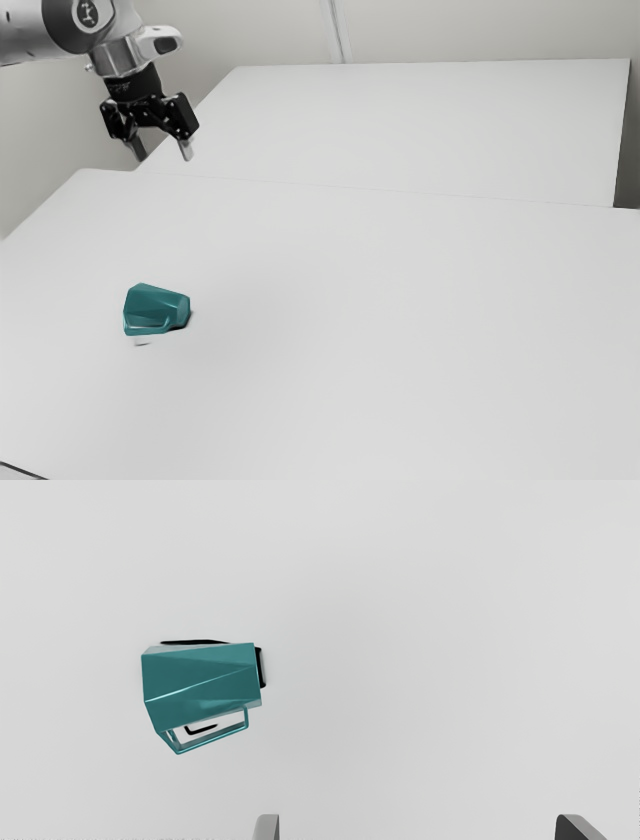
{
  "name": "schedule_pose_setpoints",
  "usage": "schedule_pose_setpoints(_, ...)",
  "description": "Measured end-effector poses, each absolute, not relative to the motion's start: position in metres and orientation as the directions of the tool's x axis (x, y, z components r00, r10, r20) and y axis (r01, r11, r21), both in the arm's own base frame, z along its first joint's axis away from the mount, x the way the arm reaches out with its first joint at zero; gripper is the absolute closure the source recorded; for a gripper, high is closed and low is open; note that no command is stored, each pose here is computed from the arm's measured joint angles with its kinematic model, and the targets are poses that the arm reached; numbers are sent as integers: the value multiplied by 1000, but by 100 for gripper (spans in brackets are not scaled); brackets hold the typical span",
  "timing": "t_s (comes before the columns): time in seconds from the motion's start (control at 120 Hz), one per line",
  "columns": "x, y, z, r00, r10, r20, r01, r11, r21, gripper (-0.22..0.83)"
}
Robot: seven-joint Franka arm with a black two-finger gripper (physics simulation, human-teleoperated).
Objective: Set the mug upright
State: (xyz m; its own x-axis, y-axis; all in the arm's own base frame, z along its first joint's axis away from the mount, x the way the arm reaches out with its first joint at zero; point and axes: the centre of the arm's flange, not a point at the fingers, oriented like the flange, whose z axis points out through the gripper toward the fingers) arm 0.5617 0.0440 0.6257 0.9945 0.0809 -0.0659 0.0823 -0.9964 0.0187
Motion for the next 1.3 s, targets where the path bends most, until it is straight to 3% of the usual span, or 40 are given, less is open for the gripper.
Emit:
schedule_pose_setpoints(0.208, 560, 51, 626, 993, 91, -74, 94, -995, 31, 0)
schedule_pose_setpoints(0.433, 539, 165, 613, 945, 301, -132, 318, -937, 142, 0)
schedule_pose_setpoints(0.625, 521, 216, 600, 904, 391, -174, 422, -881, 213, 0)
schedule_pose_setpoints(0.875, 508, 293, 528, 832, 470, -294, 552, -751, 363, 0)
schedule_pose_setpoints(1.3, 475, 341, 420, 838, 406, -365, 546, -599, 586, 0)
